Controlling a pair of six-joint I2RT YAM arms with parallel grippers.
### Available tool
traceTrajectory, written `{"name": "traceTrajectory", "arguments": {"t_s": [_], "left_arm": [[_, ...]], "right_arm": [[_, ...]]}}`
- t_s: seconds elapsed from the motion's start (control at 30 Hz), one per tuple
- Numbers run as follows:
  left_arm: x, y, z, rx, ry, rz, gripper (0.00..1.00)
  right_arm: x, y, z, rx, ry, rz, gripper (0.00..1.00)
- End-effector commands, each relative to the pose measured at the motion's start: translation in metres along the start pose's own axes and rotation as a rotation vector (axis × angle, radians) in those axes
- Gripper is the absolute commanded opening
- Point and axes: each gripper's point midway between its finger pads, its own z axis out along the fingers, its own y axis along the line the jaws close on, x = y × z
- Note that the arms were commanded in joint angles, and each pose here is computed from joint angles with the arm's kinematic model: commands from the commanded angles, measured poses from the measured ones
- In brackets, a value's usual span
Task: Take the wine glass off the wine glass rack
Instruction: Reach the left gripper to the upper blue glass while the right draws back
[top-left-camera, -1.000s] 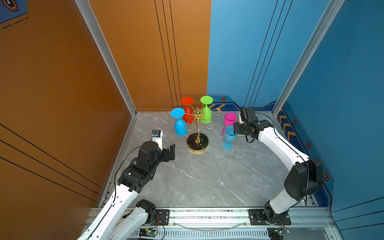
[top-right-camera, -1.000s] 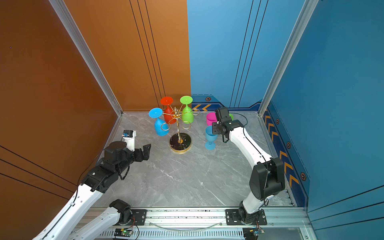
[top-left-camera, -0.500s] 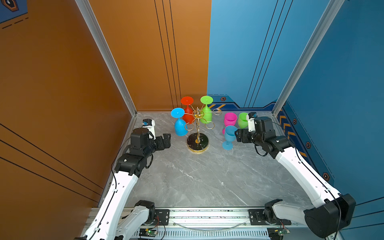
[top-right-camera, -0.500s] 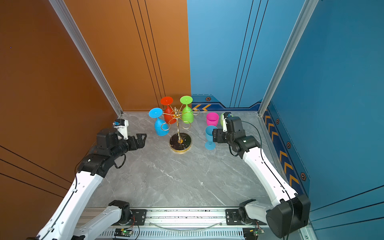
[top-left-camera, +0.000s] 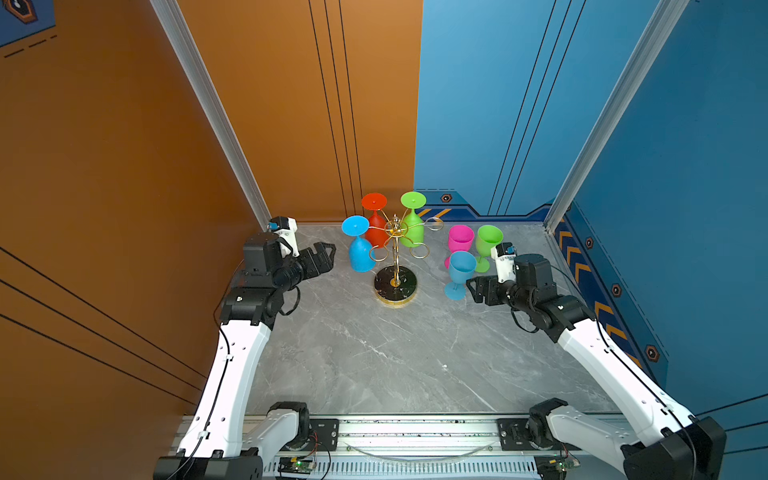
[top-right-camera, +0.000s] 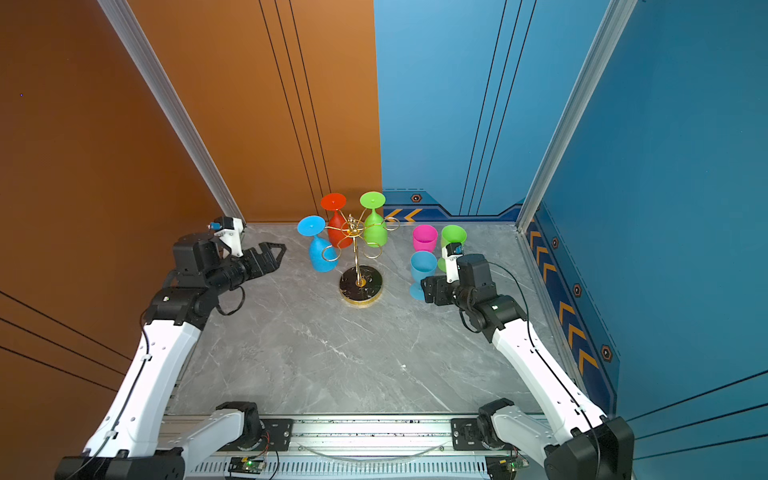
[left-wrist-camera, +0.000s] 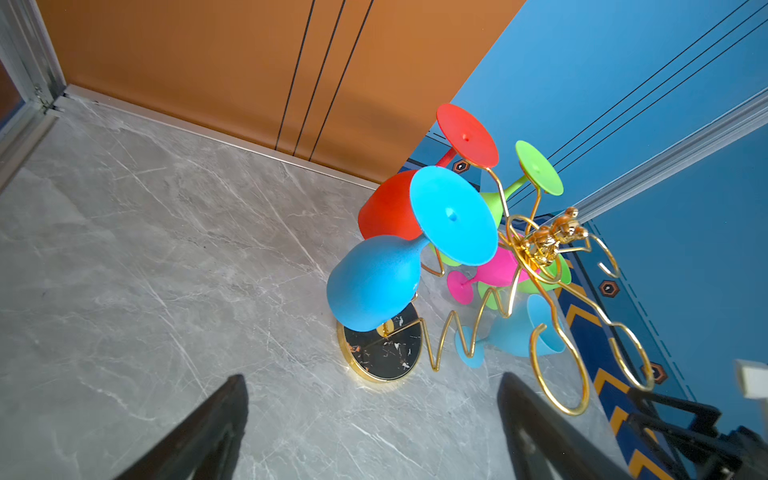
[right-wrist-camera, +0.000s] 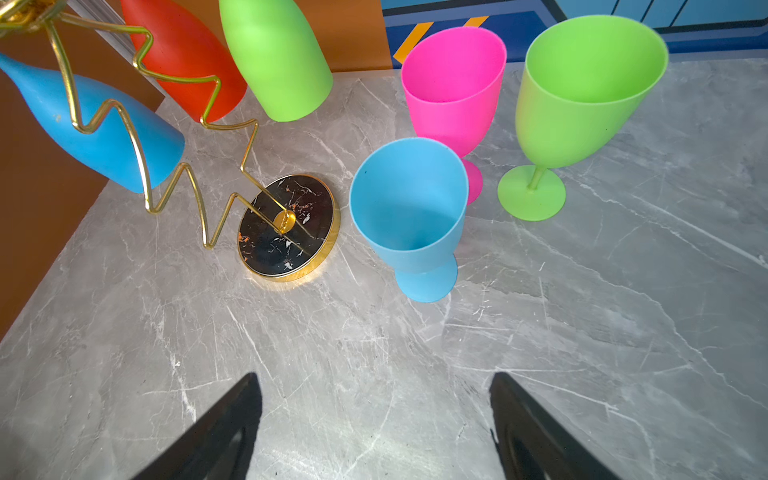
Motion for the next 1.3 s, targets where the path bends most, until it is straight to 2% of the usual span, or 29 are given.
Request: {"name": "traceTrajectory", "arguments": {"t_s": [0.0,0.13,0.17,0.27,0.47,0.87,1.03,1.27], "left_arm": [[-0.009,-0.015,0.001,0.087,0.024,-0.062,0.92],[-0.014,-0.024,0.014,0.149,0.060,-0.106,0.87],[-0.015,-0.025,0.019,0.162,0.074,-0.121,0.83],[-0.016,-0.030,0.031,0.204,0.107,-0.158,0.77],[-0.017,-0.030,0.053,0.230,0.155,-0.205,0.70],[-0.024,-0.029,0.079,0.293,0.121,-0.231,0.58],[-0.024,-0.026,0.090,0.296,0.126,-0.258,0.48],[-0.021,-0.025,0.101,0.287,0.143,-0.270,0.48]], "right_arm": [[-0.003,0.008,-0.006,-0.039,-0.034,-0.006,0.87],[-0.002,0.009,-0.010,-0.043,-0.043,-0.011,0.87],[-0.001,0.009,-0.011,-0.043,-0.047,-0.013,0.87],[0.001,0.009,-0.015,-0.047,-0.053,-0.014,0.87],[0.005,0.009,-0.023,-0.047,-0.068,-0.012,0.87],[0.014,0.005,-0.031,-0.036,-0.078,-0.018,0.87],[0.014,0.005,-0.033,-0.038,-0.083,-0.018,0.87],[0.014,0.005,-0.038,-0.032,-0.096,-0.021,0.87]]}}
